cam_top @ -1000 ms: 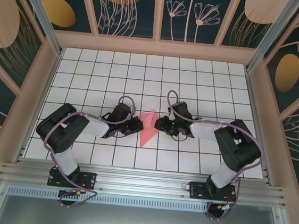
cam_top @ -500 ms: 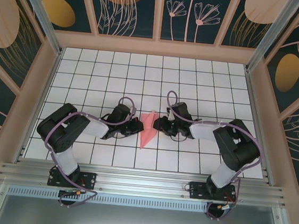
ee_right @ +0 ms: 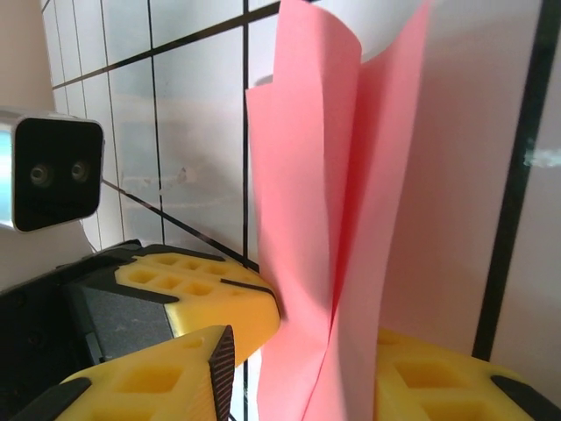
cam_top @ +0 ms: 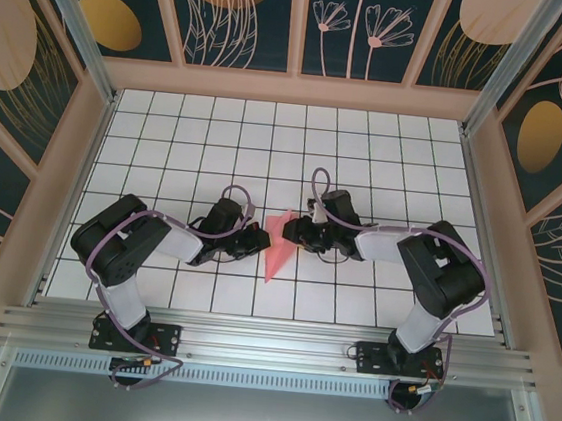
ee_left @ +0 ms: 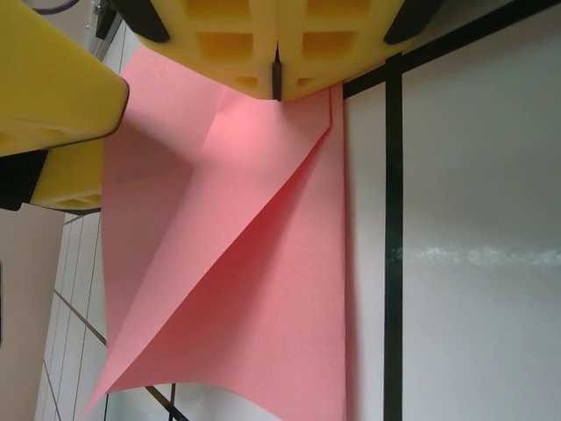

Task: Fold a paper plane with a square sheet of paper (pick it up from the middle)
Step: Turn over the paper at the center of the table.

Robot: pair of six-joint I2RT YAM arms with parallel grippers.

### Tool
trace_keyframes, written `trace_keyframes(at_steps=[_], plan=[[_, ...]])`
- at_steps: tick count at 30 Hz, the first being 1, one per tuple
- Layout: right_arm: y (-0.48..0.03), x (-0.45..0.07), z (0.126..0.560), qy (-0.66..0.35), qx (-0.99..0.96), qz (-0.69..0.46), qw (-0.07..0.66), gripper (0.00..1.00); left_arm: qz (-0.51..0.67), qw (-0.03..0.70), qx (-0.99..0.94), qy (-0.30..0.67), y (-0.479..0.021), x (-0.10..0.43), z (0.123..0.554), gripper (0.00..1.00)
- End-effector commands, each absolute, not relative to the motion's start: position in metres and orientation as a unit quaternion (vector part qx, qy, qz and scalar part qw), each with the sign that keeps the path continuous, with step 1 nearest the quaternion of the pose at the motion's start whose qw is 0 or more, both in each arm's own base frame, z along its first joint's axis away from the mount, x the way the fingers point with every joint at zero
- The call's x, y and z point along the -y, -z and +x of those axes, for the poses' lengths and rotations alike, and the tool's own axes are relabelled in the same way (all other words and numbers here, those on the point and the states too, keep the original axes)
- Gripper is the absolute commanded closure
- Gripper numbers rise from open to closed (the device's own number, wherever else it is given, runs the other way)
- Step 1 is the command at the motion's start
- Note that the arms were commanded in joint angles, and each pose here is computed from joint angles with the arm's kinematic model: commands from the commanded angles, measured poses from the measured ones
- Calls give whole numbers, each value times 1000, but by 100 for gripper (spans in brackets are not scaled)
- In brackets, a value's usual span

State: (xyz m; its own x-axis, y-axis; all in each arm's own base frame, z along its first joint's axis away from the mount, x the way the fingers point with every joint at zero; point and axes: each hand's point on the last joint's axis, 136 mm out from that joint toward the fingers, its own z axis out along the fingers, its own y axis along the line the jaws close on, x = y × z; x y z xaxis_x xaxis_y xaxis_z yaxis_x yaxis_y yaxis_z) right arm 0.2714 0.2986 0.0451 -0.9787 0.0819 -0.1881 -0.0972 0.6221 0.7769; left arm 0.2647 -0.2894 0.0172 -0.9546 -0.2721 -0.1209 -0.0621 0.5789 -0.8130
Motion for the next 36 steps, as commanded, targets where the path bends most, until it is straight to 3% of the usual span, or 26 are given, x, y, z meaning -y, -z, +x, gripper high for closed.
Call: trace_keyframes(at_steps=[1, 26, 31, 36], plan=[[-50, -308, 281, -452, -885, -24, 109, 61, -105, 77, -890, 436, -2, 283, 245, 94], [-46, -323, 286, -465, -874, -82, 117, 91, -117, 112, -875, 456, -28, 279, 249, 91], [-61, -314, 292, -428, -888, -90, 142, 95, -128, 151, -867, 457, -47, 272, 257, 80], [-86, -277, 307, -300, -930, -98, 190, 96, -148, 218, -869, 419, -67, 249, 269, 72]])
